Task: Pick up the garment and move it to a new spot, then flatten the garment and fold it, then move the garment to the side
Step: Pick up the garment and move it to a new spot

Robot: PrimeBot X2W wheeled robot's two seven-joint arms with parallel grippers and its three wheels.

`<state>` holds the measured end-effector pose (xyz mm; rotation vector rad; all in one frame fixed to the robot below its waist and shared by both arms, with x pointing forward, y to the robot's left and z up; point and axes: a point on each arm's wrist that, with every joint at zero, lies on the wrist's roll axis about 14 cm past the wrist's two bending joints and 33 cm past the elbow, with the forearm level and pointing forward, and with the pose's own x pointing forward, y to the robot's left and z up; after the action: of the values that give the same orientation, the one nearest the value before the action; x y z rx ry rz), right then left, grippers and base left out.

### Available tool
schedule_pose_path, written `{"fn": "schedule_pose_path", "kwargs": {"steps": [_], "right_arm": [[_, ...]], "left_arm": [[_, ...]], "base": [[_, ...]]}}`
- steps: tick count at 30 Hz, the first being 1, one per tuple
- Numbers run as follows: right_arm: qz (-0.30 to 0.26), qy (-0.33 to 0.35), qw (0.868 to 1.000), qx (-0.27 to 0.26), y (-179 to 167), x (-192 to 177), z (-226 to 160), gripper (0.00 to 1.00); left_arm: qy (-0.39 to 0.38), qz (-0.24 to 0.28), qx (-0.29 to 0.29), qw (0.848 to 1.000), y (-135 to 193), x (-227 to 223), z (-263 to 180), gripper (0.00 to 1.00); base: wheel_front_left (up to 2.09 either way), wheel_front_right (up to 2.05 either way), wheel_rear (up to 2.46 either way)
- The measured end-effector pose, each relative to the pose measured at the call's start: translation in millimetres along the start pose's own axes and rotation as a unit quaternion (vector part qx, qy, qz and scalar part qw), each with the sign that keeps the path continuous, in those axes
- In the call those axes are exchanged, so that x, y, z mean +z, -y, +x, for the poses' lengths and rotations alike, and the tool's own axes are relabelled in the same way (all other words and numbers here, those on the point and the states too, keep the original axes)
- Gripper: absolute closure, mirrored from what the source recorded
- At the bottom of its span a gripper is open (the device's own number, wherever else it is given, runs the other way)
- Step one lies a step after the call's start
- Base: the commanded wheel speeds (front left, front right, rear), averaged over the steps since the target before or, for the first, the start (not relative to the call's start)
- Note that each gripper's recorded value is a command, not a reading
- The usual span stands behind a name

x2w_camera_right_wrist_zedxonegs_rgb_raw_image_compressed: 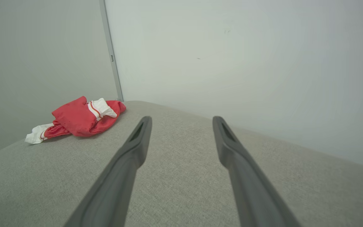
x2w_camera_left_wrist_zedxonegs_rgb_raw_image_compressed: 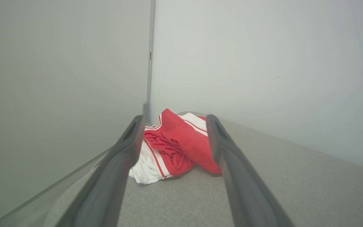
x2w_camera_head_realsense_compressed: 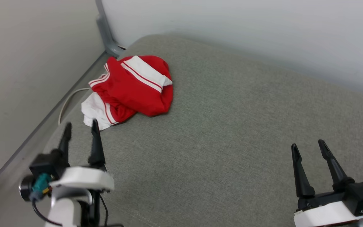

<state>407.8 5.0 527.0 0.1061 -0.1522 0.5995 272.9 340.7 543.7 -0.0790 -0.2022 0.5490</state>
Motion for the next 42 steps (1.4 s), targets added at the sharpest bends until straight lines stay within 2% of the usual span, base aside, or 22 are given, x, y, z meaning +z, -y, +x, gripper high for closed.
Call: {"fn": "schedule_pose_path", "kwargs": {"steps": [9,16,23,27,30,35,42], "right_arm": [[-0.019,0.005,0.999,-0.027,26.9,-6.5,8.3,0.00],[-0.030,0.004,0.998,-0.053,51.6,-16.4,12.0,0.00],[-0.035,0.004,0.996,-0.076,72.5,-24.7,14.5,0.00],[-0.037,0.002,0.996,-0.085,80.0,-28.3,13.7,0.00],[-0.041,0.005,0.995,-0.094,87.5,-27.7,13.1,0.00],[-0.045,0.000,0.993,-0.105,97.3,-33.5,11.6,0.00],[-0.046,-0.010,0.992,-0.117,108.8,-44.3,10.5,0.00]], "left_arm": [[0.065,0.017,-0.037,0.997,18.9,39.7,87.6,0.00],[0.090,0.038,-0.077,0.992,49.7,52.7,148.6,0.00],[0.027,0.069,-0.115,0.991,71.5,19.9,194.2,0.00],[-0.064,0.082,-0.146,0.984,88.7,-17.7,206.0,0.00],[-0.160,0.102,-0.168,0.967,94.4,-53.9,204.0,0.00],[-0.305,0.112,-0.186,0.927,97.7,-102.6,190.6,0.00],[-0.461,0.154,-0.194,0.852,93.0,-159.1,162.9,0.00]], "base": [[0.00,0.00,0.00],[0.00,0.00,0.00],[0.00,0.00,0.00],[0.00,0.00,0.00],[0.00,0.00,0.00],[0.00,0.00,0.00],[0.00,0.00,0.00]]}}
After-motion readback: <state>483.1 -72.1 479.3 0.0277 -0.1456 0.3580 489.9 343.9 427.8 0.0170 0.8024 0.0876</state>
